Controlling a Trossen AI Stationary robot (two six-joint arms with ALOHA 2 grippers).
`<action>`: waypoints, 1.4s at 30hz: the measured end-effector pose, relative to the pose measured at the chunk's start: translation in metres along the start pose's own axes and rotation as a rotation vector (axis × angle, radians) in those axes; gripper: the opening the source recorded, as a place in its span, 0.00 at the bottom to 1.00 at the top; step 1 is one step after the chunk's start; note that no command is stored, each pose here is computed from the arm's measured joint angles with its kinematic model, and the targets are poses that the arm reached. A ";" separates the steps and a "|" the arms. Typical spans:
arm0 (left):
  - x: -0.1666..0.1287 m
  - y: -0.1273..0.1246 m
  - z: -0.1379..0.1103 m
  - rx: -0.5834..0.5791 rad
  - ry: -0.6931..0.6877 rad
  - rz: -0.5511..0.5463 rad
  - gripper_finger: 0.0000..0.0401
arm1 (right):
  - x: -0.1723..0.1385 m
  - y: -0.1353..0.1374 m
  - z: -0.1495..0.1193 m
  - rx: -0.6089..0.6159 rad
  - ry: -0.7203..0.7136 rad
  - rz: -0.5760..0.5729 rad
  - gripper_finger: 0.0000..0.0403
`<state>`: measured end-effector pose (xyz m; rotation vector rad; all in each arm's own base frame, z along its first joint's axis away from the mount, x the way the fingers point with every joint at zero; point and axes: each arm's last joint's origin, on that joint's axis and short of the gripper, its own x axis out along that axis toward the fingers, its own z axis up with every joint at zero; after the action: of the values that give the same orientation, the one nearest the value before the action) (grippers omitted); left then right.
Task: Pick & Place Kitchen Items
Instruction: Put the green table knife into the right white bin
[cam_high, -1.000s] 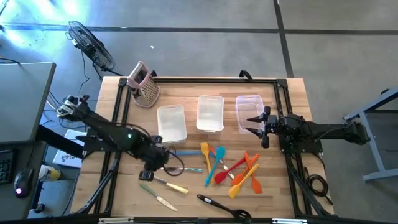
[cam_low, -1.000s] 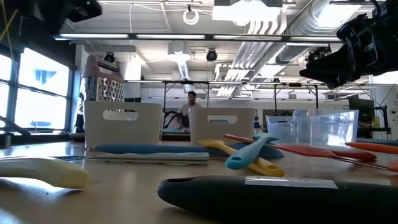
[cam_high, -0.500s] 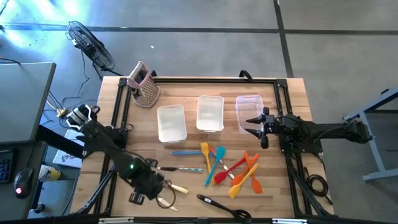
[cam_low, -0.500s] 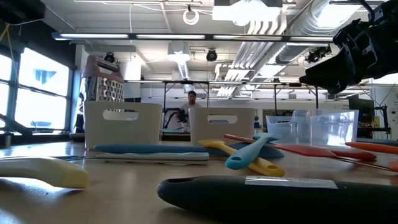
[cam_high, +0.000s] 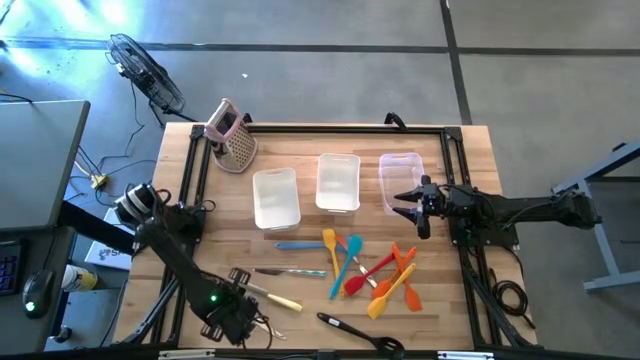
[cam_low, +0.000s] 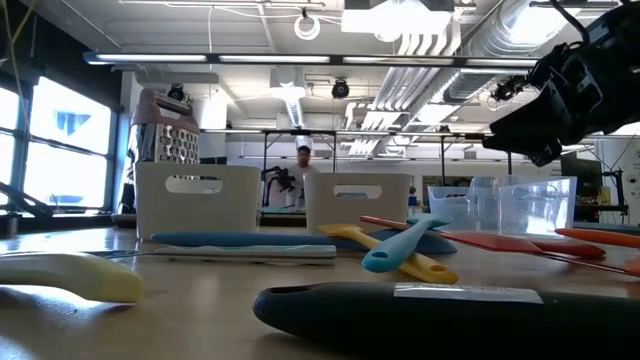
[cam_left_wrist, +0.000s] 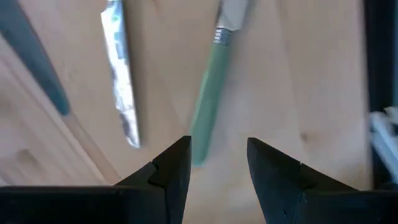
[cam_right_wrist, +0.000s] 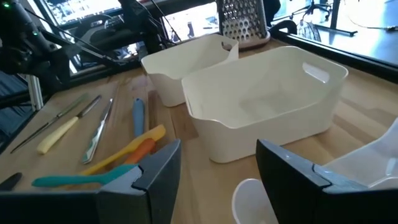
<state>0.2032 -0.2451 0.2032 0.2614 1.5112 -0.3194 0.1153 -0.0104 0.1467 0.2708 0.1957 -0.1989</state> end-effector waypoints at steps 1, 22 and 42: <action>0.001 0.000 0.001 0.002 -0.010 0.022 0.38 | 0.000 0.000 0.000 0.006 0.002 0.000 0.50; 0.017 -0.003 -0.007 -0.165 0.009 0.020 0.38 | 0.000 0.000 0.000 0.093 0.004 -0.001 0.50; 0.052 0.005 -0.020 -0.106 -0.009 -0.009 0.38 | 0.000 -0.001 0.000 0.096 -0.008 -0.031 0.50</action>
<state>0.1883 -0.2359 0.1507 0.1693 1.5155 -0.2465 0.1155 -0.0114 0.1465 0.3626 0.1826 -0.2399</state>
